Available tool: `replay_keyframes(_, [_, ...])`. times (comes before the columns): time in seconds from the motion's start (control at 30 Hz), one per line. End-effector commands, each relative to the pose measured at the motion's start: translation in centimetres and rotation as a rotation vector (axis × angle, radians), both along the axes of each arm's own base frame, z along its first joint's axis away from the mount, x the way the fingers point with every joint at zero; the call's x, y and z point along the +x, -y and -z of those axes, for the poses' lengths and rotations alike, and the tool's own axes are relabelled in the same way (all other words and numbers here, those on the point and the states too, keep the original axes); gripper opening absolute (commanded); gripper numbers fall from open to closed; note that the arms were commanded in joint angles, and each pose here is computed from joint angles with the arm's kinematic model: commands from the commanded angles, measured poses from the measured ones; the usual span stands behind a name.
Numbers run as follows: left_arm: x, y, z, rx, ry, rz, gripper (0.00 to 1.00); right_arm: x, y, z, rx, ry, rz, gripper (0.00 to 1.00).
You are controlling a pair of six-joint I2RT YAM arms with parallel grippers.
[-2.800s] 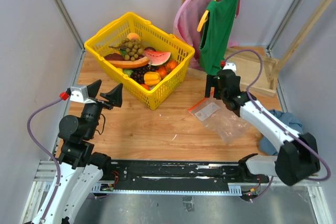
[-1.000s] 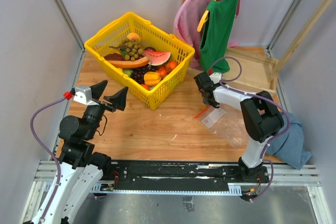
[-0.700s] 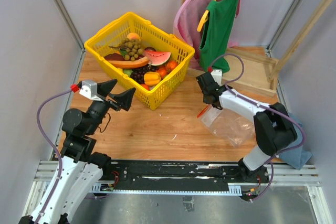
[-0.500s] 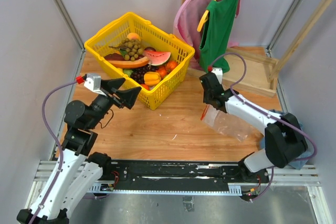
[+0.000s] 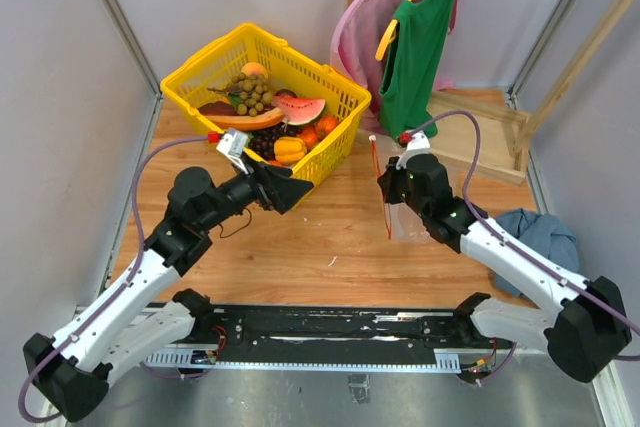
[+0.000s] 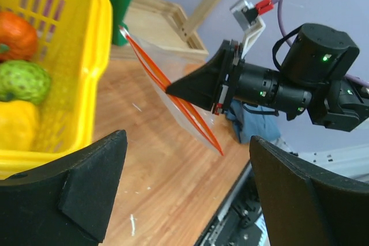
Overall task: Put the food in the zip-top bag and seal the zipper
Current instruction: Pick up the zipper food storage bag at the center of the board.
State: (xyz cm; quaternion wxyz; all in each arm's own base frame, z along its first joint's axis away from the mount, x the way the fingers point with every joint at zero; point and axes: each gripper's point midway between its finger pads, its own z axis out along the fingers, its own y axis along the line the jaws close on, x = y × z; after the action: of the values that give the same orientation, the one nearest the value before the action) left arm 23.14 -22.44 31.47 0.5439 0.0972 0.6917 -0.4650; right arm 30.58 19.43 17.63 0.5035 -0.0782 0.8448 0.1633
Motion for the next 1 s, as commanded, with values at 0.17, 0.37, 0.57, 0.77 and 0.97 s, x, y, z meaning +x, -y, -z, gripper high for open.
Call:
replay_keyframes(0.17, [1.0,3.3,1.0,-0.076,-0.111,-0.065,0.89,-2.2,-3.3,-3.5,0.164,0.163,-0.214,0.02])
replay_keyframes(0.37, [2.2,4.7,2.2,-0.093,-0.184,-0.092,0.81,-3.4,-3.8,-4.5,0.202,0.221,-0.287,0.02])
replay_keyframes(0.57, [2.9,6.3,3.6,-0.071,-0.234,-0.109,0.74,-4.4,-4.9,-5.1,0.237,0.249,-0.367,0.01])
replay_keyframes(0.77, [3.5,7.3,3.9,-0.079,-0.242,-0.121,0.67,-5.1,-5.7,-5.2,0.253,0.256,-0.419,0.01])
replay_keyframes(0.97, [4.4,7.8,4.5,-0.085,-0.249,-0.158,0.62,-5.8,-6.5,-5.3,0.262,0.264,-0.462,0.01])
